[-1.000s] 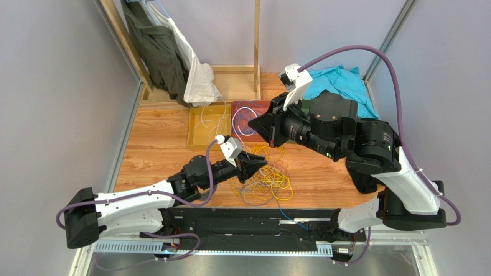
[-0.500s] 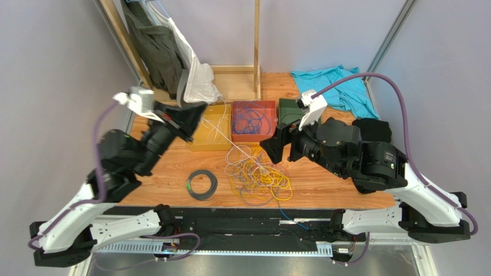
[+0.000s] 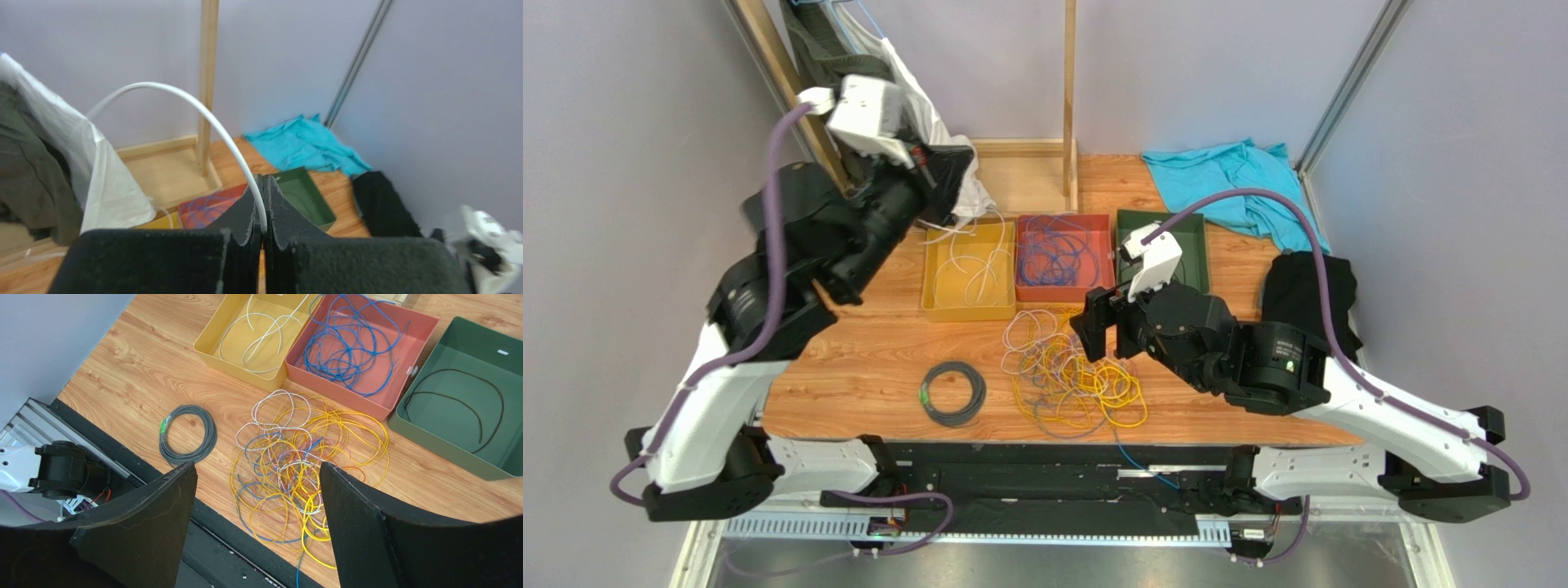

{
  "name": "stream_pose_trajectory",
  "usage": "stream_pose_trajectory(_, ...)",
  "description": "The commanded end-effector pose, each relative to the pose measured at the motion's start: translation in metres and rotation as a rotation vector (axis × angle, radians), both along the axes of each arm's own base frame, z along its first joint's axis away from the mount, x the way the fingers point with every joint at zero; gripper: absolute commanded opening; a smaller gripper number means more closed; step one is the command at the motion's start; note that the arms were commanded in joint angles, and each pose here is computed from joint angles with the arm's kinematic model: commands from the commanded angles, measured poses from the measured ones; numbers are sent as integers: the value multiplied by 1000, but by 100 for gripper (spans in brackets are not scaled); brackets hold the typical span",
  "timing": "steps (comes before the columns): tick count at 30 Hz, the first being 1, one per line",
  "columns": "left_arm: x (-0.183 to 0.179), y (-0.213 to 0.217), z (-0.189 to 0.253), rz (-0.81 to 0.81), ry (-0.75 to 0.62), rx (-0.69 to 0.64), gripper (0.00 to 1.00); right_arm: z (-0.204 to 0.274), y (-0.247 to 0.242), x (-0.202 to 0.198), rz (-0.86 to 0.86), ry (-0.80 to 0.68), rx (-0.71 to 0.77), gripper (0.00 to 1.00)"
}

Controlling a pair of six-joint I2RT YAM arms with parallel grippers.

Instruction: Untangle the cables

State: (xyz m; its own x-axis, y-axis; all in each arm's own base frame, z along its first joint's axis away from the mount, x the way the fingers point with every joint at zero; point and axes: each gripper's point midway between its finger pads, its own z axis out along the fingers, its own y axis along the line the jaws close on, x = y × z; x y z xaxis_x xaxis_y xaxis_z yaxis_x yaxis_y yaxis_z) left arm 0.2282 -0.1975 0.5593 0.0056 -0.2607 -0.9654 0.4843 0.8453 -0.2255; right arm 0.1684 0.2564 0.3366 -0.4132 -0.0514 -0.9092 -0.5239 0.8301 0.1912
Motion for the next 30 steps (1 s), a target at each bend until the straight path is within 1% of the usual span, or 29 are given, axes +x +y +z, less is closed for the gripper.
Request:
stream_pose_trajectory(1, 34, 4, -58, 90, 150, 192, 0, 27, -10, 4, -39, -52, 108, 77)
stream_pose_trajectory(3, 46, 2, -82, 110, 204, 208, 0, 24, -13, 3, -40, -55, 106, 77)
stream_pose_trajectory(4, 54, 8, -87, 137, 214, 203, 0, 23, -15, 3, -43, -55, 102, 76)
stream_pose_trajectory(6, 64, 8, -105, 142, 253, 217, 0, 23, -21, 4, -58, -67, 98, 76)
stream_pose_trajectory(12, 107, 28, -132, 258, 318, 269, 0, 21, -44, 11, -130, -113, 65, 75)
stream_pose_trajectory(21, 160, 26, -156, 304, 346, 313, 0, 30, -85, 21, -249, -214, 17, 74)
stream_pose_trajectory(25, 181, 22, -178, 302, 388, 327, 0, 26, -90, 23, -263, -233, -10, 73)
stream_pose_trajectory(30, 199, 22, -206, 312, 437, 355, 0, 19, -88, 26, -264, -240, -48, 73)
